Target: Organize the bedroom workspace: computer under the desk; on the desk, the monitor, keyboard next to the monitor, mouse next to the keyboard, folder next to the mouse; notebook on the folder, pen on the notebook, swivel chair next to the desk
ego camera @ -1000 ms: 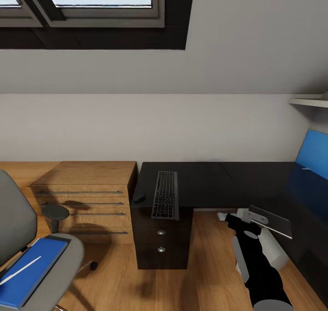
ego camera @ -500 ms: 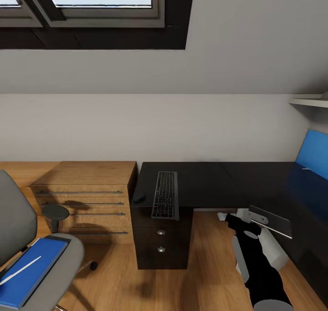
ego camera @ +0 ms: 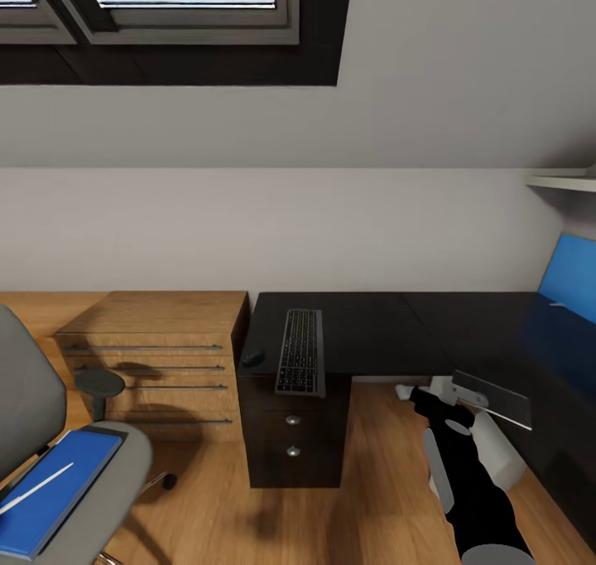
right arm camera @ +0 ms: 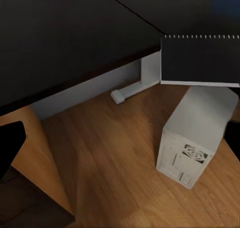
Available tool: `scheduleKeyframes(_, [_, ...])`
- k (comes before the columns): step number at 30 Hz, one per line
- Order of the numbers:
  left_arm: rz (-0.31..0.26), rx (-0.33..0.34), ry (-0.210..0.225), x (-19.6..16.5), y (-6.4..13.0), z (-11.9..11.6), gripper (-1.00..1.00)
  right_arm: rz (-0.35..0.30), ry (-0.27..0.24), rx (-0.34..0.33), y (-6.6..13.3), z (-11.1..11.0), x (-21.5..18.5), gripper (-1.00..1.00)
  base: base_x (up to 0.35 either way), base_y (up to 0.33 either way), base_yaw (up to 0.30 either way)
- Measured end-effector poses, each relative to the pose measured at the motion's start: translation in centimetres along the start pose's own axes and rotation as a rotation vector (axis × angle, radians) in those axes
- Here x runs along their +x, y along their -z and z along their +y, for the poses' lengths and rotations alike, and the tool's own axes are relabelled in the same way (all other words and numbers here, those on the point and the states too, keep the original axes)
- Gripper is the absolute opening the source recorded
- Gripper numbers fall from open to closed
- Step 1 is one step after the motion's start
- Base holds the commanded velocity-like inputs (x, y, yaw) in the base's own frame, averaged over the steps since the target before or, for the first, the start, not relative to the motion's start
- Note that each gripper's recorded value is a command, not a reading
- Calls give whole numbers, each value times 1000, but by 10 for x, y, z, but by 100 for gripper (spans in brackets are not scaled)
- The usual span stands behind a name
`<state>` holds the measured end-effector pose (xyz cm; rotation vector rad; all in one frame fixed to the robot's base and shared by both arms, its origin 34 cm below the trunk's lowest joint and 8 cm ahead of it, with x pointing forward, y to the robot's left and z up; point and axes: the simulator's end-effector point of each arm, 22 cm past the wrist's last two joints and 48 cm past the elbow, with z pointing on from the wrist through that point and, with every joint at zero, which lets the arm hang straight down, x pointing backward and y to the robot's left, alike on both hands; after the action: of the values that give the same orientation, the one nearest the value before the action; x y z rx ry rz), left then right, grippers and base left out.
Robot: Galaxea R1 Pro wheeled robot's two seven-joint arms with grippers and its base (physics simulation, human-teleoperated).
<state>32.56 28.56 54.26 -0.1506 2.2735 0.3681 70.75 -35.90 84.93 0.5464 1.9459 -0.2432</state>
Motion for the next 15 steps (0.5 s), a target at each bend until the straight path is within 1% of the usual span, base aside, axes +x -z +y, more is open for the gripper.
scheduleKeyframes(6, [-21,30,48,-13,-8,-33,100,12,-32,-13,-4,1,12,100,0,0,0])
scheduleKeyframes(8, [-15,40,55,-17,-12,-43,100,14,-36,-14,-5,1,16,100,0,0,0])
scheduleKeyframes(9, [-3,51,57,-22,-16,-53,100,16,-39,-15,-6,1,19,100,0,0,0])
scheduleKeyframes(15, [31,81,62,-45,-33,-80,100,27,-40,-14,-8,-3,36,100,0,0,0])
